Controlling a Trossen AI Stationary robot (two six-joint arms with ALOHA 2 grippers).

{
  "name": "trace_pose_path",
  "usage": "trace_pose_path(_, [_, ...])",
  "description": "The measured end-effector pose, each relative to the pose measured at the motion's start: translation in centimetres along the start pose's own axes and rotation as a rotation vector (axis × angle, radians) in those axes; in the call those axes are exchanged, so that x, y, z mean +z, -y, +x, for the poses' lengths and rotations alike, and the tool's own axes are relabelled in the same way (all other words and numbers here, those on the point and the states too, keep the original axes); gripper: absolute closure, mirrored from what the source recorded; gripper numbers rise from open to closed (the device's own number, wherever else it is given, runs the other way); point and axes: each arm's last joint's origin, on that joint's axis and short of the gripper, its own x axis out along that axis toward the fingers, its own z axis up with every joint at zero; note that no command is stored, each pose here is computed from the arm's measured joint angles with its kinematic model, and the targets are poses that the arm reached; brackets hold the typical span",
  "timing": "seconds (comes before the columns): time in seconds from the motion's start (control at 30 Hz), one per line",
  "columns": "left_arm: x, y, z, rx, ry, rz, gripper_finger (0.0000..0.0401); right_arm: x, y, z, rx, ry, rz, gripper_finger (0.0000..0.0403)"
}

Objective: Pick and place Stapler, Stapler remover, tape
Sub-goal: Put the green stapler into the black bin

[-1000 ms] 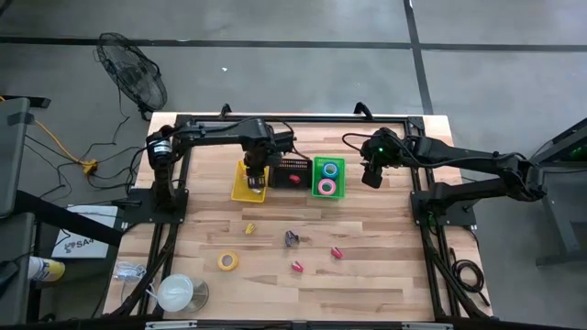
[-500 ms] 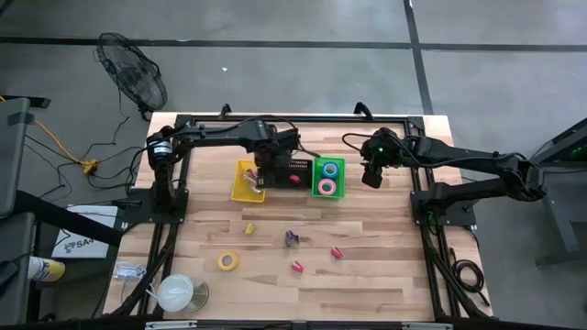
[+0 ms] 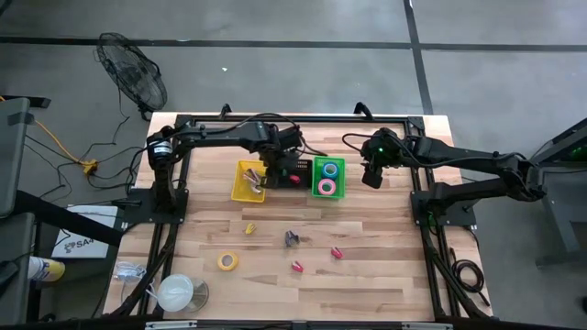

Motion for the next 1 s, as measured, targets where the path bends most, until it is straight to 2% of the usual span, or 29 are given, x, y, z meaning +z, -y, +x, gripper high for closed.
trace_pose_path(0.27, [0.83,-0.31,-0.04,0.014,0.096,0.070,0.0325,0.00,0.00,0.00,0.000,0.000,0.000,0.0206])
trace_pose_path(0.8, [0.83,-0.43,-0.04,0.045,0.086,0.061,0.0324,0.01,0.01,-0.01,0.000,0.000,0.001,0.0206])
trace_pose_path(1.0, [0.83,-0.43,-0.02,0.047,0.084,0.060,0.0283,0.01,0.01,-0.01,0.000,0.000,0.001,0.0206])
